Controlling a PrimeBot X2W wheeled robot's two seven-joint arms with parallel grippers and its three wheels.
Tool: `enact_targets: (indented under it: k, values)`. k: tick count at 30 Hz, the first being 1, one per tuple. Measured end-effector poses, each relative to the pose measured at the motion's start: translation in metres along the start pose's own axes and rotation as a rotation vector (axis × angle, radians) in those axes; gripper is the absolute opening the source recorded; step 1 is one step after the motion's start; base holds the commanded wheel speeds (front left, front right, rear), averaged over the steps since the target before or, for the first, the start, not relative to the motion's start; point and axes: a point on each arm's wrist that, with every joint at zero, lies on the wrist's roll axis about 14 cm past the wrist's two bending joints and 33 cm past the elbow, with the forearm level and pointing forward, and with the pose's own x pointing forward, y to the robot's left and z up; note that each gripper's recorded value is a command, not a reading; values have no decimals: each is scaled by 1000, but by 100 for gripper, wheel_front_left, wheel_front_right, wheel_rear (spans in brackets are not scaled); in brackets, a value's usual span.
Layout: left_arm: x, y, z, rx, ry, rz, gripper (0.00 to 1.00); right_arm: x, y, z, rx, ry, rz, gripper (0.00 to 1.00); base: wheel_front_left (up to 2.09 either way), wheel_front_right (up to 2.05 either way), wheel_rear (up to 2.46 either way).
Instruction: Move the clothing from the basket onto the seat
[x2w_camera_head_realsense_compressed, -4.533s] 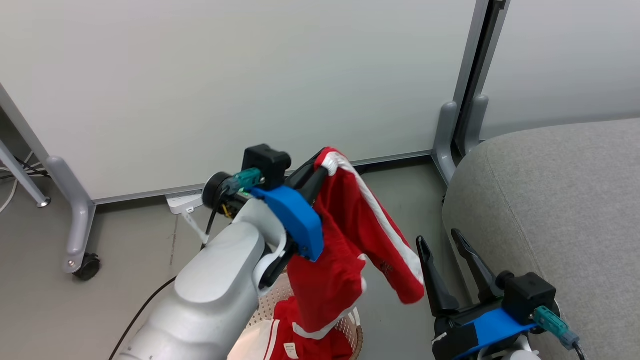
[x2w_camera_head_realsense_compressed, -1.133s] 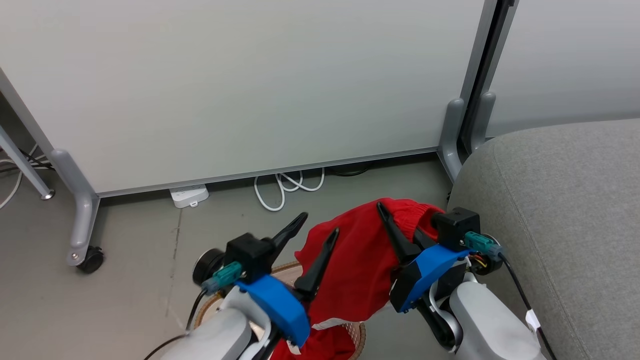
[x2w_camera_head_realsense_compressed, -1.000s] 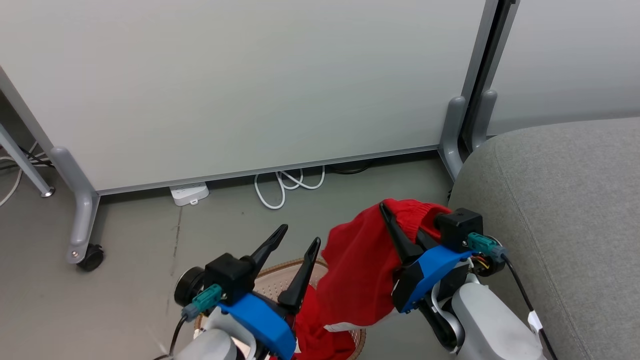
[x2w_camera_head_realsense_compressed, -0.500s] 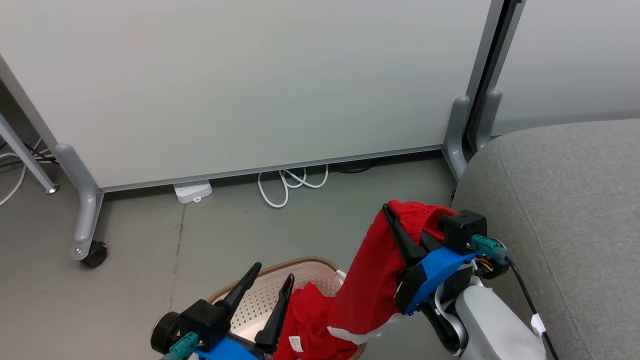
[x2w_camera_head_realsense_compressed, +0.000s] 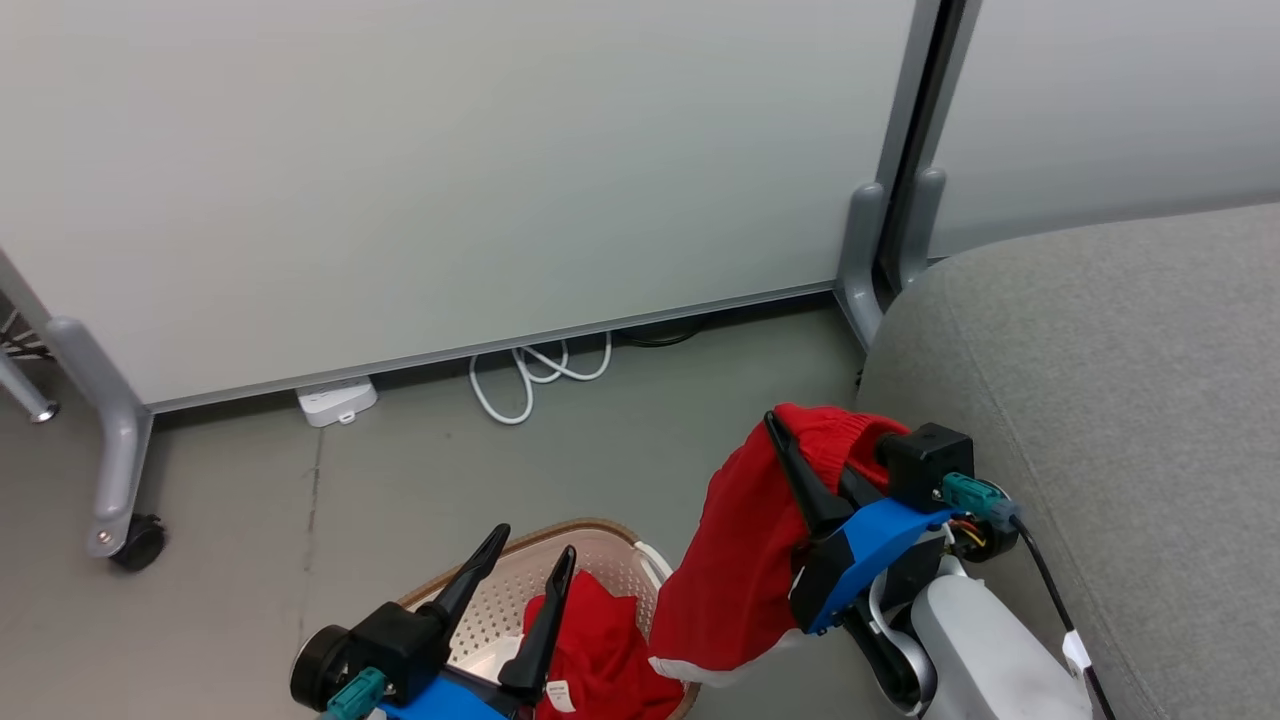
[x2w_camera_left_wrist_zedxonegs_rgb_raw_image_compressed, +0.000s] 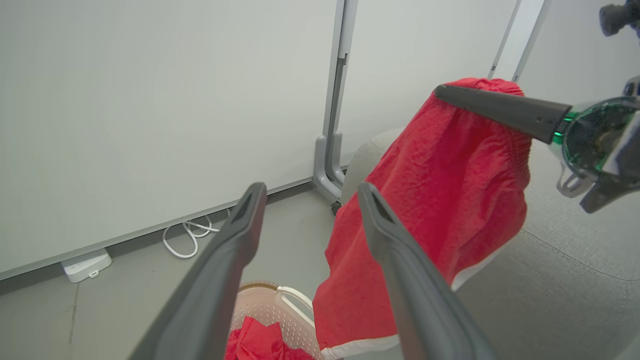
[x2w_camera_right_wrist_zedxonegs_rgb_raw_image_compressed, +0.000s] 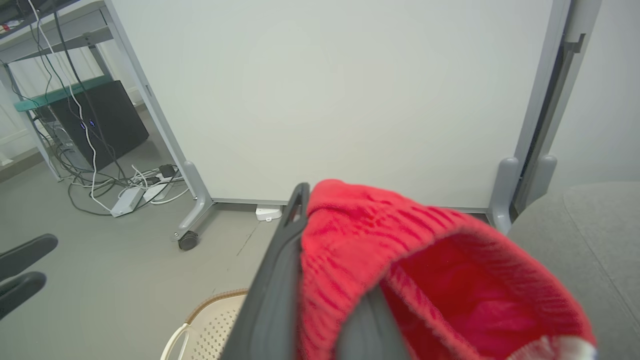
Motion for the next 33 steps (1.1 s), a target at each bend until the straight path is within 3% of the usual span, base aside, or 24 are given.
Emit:
enact_targets:
  k: [21,33]
  values:
    - [59,-98,-12,-29,19,-328,100,-83,-95,2,22,-21,-325,0,0,0,0]
    - [69,-154,-26,-56,57,-494,100,-142,-141,-9,46,-20,-532,0,0,0,0]
